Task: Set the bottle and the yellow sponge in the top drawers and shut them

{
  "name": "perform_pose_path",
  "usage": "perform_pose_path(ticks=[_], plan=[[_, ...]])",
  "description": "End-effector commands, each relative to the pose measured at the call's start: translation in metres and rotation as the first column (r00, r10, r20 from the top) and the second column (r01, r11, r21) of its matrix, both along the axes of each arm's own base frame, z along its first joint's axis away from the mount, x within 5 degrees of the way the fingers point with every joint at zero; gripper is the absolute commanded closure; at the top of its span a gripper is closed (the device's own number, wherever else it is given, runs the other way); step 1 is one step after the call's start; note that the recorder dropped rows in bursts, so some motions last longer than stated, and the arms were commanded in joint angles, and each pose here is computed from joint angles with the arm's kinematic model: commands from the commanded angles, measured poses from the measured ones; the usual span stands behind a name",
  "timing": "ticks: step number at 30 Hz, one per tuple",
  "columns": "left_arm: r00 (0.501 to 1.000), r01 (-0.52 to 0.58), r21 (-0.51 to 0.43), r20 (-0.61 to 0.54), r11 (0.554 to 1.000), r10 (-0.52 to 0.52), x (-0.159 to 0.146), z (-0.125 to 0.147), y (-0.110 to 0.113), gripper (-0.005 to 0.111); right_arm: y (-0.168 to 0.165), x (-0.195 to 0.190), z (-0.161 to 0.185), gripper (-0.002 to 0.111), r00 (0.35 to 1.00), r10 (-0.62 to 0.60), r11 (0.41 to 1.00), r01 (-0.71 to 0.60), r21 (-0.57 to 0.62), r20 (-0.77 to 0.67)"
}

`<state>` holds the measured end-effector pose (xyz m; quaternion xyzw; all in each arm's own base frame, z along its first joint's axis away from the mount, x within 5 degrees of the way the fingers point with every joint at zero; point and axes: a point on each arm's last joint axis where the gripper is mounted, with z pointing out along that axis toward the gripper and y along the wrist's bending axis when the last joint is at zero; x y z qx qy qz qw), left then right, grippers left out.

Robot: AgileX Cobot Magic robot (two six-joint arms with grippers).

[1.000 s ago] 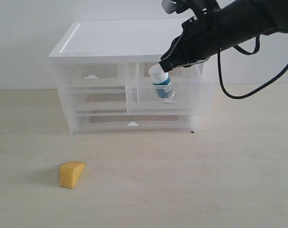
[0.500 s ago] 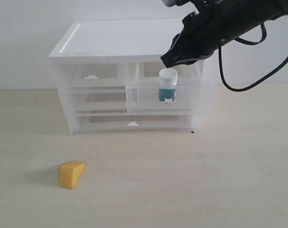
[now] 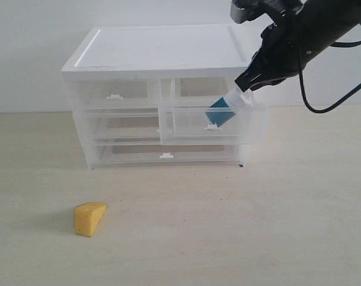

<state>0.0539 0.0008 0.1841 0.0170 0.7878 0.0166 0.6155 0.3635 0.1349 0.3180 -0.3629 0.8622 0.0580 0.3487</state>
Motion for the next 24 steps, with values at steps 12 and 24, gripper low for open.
perform_pose_path(ticks=[12, 24], plan=[[1.000, 0.001, -0.006, 0.014, 1.000, -0.001, 0.000, 0.000, 0.000, 0.102, 0.003, -0.001, -0.004, 0.108, 0.999, 0.015, 0.998, -0.012, 0.061, -0.044], [1.000, 0.001, -0.006, 0.014, 1.000, -0.001, 0.000, 0.000, 0.000, 0.102, 0.018, 0.001, -0.007, 0.108, 0.994, 0.086, 0.975, -0.071, 0.211, -0.063]])
